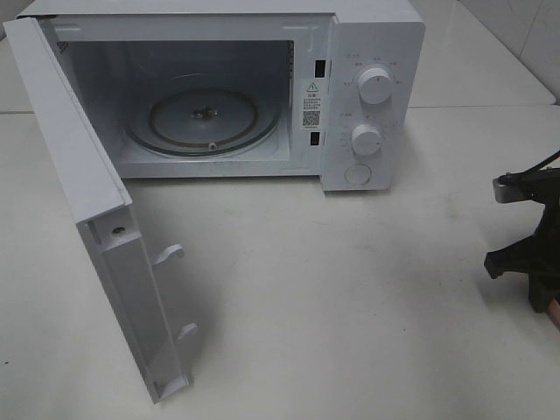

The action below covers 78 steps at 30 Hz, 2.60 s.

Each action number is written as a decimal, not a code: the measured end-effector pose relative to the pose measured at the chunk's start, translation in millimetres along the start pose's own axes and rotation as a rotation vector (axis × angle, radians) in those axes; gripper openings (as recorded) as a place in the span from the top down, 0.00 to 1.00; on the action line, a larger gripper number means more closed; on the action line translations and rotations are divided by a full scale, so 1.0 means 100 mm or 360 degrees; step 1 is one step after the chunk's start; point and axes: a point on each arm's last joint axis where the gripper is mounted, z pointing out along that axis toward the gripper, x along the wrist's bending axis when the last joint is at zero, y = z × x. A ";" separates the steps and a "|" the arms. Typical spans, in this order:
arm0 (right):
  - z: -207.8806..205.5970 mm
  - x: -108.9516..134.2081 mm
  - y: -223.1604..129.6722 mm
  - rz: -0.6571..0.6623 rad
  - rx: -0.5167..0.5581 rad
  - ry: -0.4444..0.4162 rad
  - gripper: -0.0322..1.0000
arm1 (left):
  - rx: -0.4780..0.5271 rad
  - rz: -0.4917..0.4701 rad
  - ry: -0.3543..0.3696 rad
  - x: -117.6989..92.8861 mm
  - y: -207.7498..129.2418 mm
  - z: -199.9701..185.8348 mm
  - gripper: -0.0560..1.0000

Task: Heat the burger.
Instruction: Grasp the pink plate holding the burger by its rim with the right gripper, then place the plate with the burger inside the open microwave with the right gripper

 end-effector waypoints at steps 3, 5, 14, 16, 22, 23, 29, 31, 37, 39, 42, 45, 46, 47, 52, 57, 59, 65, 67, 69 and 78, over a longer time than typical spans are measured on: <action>-0.01 0.01 0.00 0.0025 -0.0002 -0.0001 0.74 | 0.0000 0.0000 0.0000 0.00 0.00 0.00 0.01; -0.01 0.02 0.00 0.0018 -0.0003 -0.0006 0.75 | 0.0000 0.0000 0.0000 0.00 0.00 0.00 0.01; -0.19 0.13 -0.05 -0.0031 -0.0020 -0.0161 0.90 | 0.0000 0.0000 0.0000 0.00 0.00 0.00 0.01; -0.22 0.15 -0.06 -0.0051 -0.0033 -0.0206 0.91 | 0.0000 0.0000 0.0000 0.00 0.00 0.00 0.01; -0.27 0.20 -0.09 -0.0078 -0.0051 -0.0305 0.92 | 0.0000 0.0000 0.0000 0.00 0.00 0.00 0.01; -0.29 0.23 -0.12 -0.0096 -0.0072 -0.0327 0.92 | 0.0000 0.0000 0.0000 0.00 0.00 0.00 0.01; -0.42 0.31 -0.20 -0.0126 -0.0167 -0.0353 0.92 | 0.0000 0.0000 0.0000 0.00 0.00 0.00 0.01; -0.48 0.34 -0.23 -0.0151 -0.0188 -0.0369 0.92 | 0.0000 0.0000 0.0000 0.00 0.00 0.00 0.01; -0.60 0.41 -0.32 -0.0227 -0.0231 -0.0413 0.92 | 0.0000 0.0000 0.0000 0.00 0.00 0.00 0.01; -0.65 0.48 -0.38 -0.0277 -0.0260 -0.0422 0.92 | 0.0000 0.0000 0.0000 0.00 0.00 0.00 0.01; -0.69 0.53 -0.45 -0.0304 -0.0277 -0.0424 0.92 | 0.0000 0.0000 0.0000 0.00 0.00 0.00 0.01; -0.70 0.56 -0.51 -0.0331 -0.0276 -0.0431 0.92 | 0.0000 0.0000 0.0000 0.00 0.00 0.00 0.01; -0.70 0.58 -0.54 -0.0348 -0.0277 -0.0433 0.92 | 0.0000 0.0000 0.0000 0.00 0.00 0.00 0.01; -0.71 0.61 -0.60 -0.0374 -0.0282 -0.0436 0.92 | 0.0000 0.0000 0.0000 0.00 0.00 0.00 0.01; -0.76 0.70 -0.73 -0.0448 -0.0305 -0.0454 0.92 | 0.0000 0.0000 0.0000 0.00 0.00 0.00 0.01; -0.82 0.80 -0.83 -0.0532 -0.0325 -0.0479 0.92 | 0.0000 0.0000 0.0000 0.00 0.00 0.00 0.01; -0.86 0.88 -0.89 -0.0612 -0.0342 -0.0496 0.92 | 0.0000 0.0000 0.0000 0.00 0.00 0.00 0.01; -0.89 1.01 -0.98 -0.0739 -0.0343 -0.0536 0.92 | 0.0000 0.0000 0.0000 0.00 0.00 0.00 0.01; -0.90 1.10 -1.06 -0.0830 -0.0348 -0.0563 0.92 | 0.0000 0.0000 0.0000 0.00 0.00 0.00 0.01; -0.91 1.12 -1.08 -0.0850 -0.0351 -0.0567 0.92 | 0.0000 0.0000 0.0000 0.00 0.00 0.00 0.01; -0.97 1.35 -1.31 -0.1090 -0.0404 -0.0602 0.92 | 0.0000 0.0000 0.0000 0.00 0.00 0.00 0.01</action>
